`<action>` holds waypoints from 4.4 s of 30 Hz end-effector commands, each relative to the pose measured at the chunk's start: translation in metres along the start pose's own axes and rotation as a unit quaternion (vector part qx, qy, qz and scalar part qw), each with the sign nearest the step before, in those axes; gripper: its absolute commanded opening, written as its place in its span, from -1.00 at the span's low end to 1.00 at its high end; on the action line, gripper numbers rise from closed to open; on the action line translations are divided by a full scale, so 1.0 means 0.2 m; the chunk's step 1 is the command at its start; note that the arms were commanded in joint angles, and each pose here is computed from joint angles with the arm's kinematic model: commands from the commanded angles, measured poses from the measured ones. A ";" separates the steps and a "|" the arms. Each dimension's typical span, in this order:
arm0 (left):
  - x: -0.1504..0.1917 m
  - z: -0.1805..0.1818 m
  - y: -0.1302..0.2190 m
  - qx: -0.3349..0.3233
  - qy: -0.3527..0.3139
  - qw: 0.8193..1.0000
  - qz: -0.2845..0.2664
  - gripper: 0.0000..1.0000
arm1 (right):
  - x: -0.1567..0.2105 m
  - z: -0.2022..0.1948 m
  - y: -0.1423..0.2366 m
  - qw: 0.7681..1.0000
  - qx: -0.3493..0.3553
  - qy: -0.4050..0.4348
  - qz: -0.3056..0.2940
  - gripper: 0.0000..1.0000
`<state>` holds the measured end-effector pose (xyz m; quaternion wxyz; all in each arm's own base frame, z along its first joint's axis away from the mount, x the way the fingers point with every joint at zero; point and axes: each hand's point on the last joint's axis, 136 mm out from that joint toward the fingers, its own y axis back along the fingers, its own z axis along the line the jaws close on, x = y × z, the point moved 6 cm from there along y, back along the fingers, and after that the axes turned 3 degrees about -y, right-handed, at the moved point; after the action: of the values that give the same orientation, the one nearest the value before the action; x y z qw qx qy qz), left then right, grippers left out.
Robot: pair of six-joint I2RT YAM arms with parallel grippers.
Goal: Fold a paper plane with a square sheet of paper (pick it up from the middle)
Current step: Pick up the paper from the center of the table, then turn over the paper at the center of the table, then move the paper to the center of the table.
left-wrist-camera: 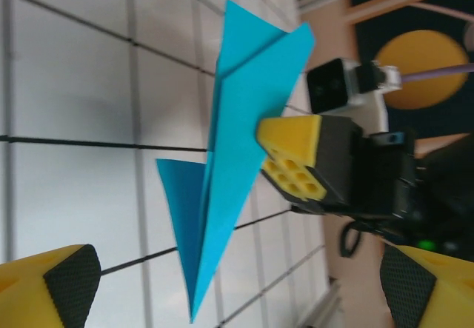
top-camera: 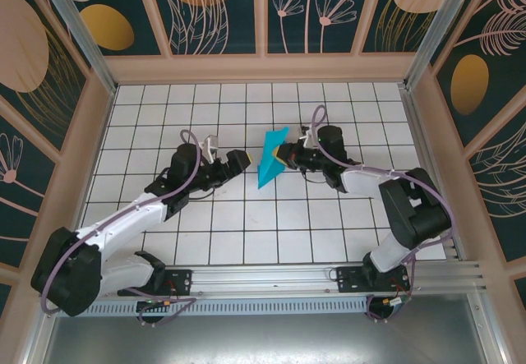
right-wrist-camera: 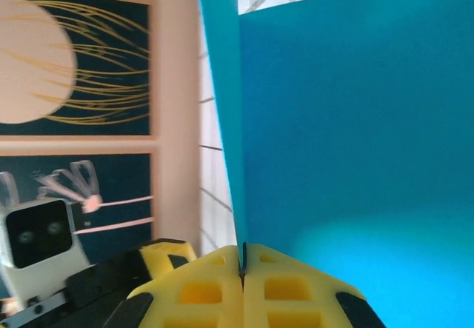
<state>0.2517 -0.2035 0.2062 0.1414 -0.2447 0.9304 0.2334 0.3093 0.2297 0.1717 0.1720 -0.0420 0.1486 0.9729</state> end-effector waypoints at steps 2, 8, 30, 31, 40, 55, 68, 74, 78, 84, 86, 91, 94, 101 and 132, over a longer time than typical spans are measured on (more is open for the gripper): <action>-0.04 -0.19 0.04 0.112 0.019 0.993 0.002 0.97 | -0.02 0.26 0.06 0.995 -0.096 0.026 0.023 -1.00; -0.03 -0.24 0.00 0.188 0.043 0.981 0.028 0.97 | -0.02 0.37 0.06 0.988 -0.148 0.015 0.045 -1.00; -0.05 -0.20 -0.12 0.188 0.050 0.980 0.040 -0.31 | 0.02 0.32 -0.02 0.985 -0.150 -0.016 0.084 -1.00; -0.05 -0.19 -0.12 0.182 0.049 0.981 0.039 -0.45 | 0.02 0.32 -0.02 0.985 -0.149 -0.015 0.085 -1.00; -0.08 -0.03 -0.09 -0.024 -0.028 0.999 0.018 -0.95 | -0.07 0.25 0.08 0.999 -0.009 0.036 0.016 0.02; -0.14 0.28 0.00 -0.587 -0.235 0.775 0.023 -0.98 | -0.13 0.04 0.31 0.952 0.238 0.127 -0.142 0.56; 0.08 0.25 -0.63 -0.454 -0.218 0.860 0.079 0.21 | -0.09 -0.13 0.44 0.938 0.276 0.080 -0.197 0.55; -0.07 0.10 -0.52 -0.314 -0.150 0.937 0.020 0.68 | -0.04 -0.12 0.34 0.945 0.265 0.096 -0.165 0.44; -0.21 0.16 -0.33 -0.294 -0.096 0.950 -0.041 0.81 | 0.05 -0.07 0.11 0.956 0.247 0.107 -0.116 0.20; -0.26 0.35 -0.07 -0.340 -0.049 0.933 -0.111 0.96 | 0.26 0.00 -0.34 0.967 0.220 0.128 -0.022 -0.13; -0.26 0.42 0.01 -0.349 -0.028 0.928 -0.129 0.97 | 0.32 0.00 -0.47 0.967 0.218 0.134 0.002 -0.18; -0.23 0.53 0.16 -0.362 0.009 0.918 -0.161 0.97 | 0.36 -0.06 -0.68 0.964 0.229 0.129 0.041 -0.23; -0.20 0.58 0.20 -0.363 0.020 0.919 -0.154 0.97 | 0.36 -0.12 -0.75 0.959 0.247 0.125 0.057 -0.24; -0.15 0.60 0.20 -0.352 0.027 0.926 -0.137 0.97 | 0.37 -0.29 -0.75 0.933 0.316 0.144 0.095 -0.27; -0.01 0.51 0.02 -0.172 0.059 0.983 -0.037 0.97 | 0.36 -0.20 -0.33 0.938 0.301 0.164 0.050 -0.23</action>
<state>0.2639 -0.1374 0.1180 0.0571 -0.3198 0.8512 0.4122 0.2601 0.3005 0.1193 0.0774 -0.1776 0.4602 0.8664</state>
